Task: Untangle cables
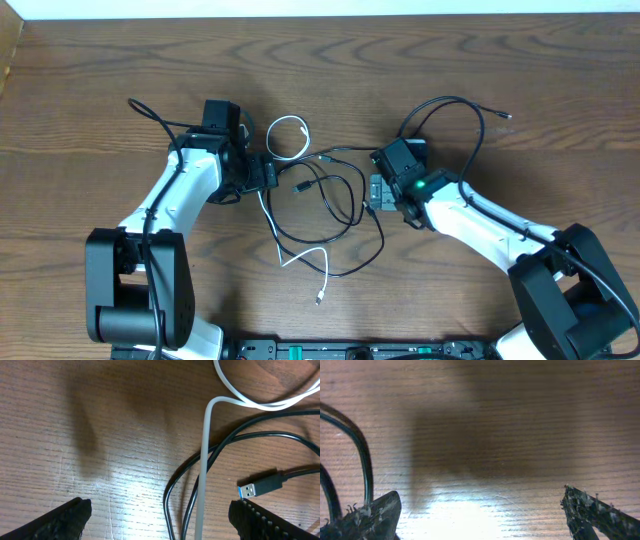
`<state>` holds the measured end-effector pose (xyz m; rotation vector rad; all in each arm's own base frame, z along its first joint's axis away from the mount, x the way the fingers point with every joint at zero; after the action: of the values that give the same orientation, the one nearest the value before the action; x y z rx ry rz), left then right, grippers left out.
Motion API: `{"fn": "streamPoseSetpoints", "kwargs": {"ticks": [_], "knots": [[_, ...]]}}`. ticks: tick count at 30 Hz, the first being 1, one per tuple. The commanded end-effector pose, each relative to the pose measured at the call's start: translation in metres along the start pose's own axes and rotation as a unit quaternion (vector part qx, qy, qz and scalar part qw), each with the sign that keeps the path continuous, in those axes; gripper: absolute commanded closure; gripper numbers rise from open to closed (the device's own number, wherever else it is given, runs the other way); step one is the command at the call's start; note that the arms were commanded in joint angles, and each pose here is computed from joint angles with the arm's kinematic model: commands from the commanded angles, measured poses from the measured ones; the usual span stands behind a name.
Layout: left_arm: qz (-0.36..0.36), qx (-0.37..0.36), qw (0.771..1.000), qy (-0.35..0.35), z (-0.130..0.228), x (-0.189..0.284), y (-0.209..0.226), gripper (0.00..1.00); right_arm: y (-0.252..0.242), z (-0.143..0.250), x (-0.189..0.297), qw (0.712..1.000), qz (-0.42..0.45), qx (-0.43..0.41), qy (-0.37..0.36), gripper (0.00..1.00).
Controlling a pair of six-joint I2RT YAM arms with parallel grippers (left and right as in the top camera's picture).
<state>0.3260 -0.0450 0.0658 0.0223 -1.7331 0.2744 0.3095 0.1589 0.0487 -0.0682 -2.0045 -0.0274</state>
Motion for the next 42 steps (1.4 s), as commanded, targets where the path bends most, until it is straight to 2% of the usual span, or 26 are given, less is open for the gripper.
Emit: {"fn": "streamPoseSetpoints", "kwargs": {"ticks": [1, 7, 8, 21, 28, 34, 42], "knots": [[-0.002, 0.000, 1.000, 0.010, 0.004, -0.005, 0.002, 0.07, -0.002, -0.003, -0.002, 1.000, 0.006, -0.018, -0.006, 0.01], [0.000, -0.001, 1.000, 0.002, 0.001, -0.006, 0.001, 0.06, -0.002, -0.003, -0.002, 1.000, 0.006, -0.018, -0.006, 0.01], [0.003, -0.001, 1.000, 0.000, 0.000, -0.006, 0.000, 0.01, -0.002, -0.003, -0.002, 1.000, 0.006, -0.018, -0.006, 0.01], [0.011, -0.001, 1.000, 0.004, 0.001, -0.005, -0.002, 0.02, -0.002, -0.003, -0.002, 1.000, 0.005, -0.018, -0.006, 0.01], [0.055, -0.001, 0.998, 0.018, 0.005, -0.005, -0.014, 0.18, 0.002, -0.002, -0.002, 1.000, -0.005, -0.018, -0.002, 0.01], [0.081, 0.000, 0.996, 0.034, 0.011, -0.003, -0.021, 0.41, 0.002, -0.002, -0.002, 1.000, -0.006, -0.019, -0.002, 0.01], [0.077, 0.002, 0.996, 0.047, 0.019, -0.009, -0.019, 0.49, 0.002, -0.002, -0.002, 1.000, -0.007, -0.019, -0.002, 0.01]]}}
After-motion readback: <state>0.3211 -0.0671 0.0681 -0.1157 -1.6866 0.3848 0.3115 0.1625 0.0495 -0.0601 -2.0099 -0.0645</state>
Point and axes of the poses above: each gripper's point midway between its finger pads, its own x axis back along the fingers, its own y axis along the line the jaws close on, z = x × y, the point moved 3 cm from there along x, back along the fingers, and after that the axes turned 1 degree about -x, right-handed, at the moved point
